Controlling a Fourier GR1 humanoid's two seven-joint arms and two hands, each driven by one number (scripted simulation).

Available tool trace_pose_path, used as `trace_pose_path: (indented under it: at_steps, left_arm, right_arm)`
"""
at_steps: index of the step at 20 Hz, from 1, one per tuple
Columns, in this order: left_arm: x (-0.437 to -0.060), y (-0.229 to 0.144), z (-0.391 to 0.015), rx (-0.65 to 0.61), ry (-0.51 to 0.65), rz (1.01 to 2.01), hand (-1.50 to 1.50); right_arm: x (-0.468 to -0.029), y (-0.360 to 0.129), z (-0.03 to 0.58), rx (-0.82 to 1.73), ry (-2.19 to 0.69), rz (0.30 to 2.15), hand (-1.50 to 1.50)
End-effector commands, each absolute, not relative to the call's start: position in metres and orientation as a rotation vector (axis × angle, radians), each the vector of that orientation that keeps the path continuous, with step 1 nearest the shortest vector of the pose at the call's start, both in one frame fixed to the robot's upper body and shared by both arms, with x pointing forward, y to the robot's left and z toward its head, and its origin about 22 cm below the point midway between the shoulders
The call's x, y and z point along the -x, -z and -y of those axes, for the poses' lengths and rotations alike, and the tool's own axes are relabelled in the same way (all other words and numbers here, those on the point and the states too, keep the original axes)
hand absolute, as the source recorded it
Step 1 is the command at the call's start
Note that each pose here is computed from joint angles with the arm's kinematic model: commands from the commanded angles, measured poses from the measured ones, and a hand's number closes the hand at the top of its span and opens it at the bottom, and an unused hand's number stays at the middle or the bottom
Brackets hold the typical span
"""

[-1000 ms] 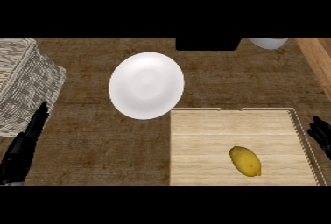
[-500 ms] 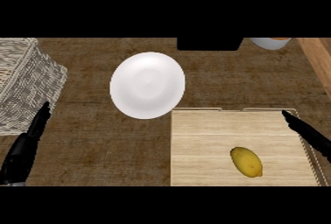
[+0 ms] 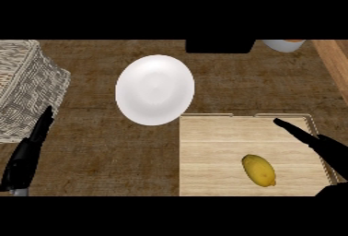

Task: Pick the lemon from the tray and place it in the plate

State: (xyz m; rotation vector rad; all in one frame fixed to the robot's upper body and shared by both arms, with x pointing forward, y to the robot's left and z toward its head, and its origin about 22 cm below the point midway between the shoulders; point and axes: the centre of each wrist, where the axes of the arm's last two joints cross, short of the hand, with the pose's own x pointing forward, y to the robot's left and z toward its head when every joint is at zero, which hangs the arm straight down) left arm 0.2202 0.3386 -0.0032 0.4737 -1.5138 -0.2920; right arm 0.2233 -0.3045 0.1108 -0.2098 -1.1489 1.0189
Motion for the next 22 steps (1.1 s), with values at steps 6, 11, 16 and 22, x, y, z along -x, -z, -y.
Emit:
trace_pose_path:
  at_steps: [6, 11, 16, 22]
  left_arm:
    - [-0.2, -0.001, -0.325, -0.458, 0.299, 1.531, 0.0]
    - [-0.211, -0.004, -0.334, -0.482, 0.303, 1.53, 0.0]
    - [-0.221, -0.001, -0.34, -0.451, 0.294, 1.516, 0.0]
    - [-0.205, 0.008, -0.337, -0.47, 0.306, 1.498, 0.0]
  right_arm:
    - [-0.246, -0.069, 0.286, 0.18, -1.111, 1.074, -1.5]
    - [-0.223, -0.065, 0.285, 0.103, -1.17, 1.048, -1.5]
    - [-0.249, -0.044, 0.265, 0.122, -1.181, 1.009, -1.5]
    - [-0.238, -0.041, 0.252, 0.134, -1.174, 1.012, -1.5]
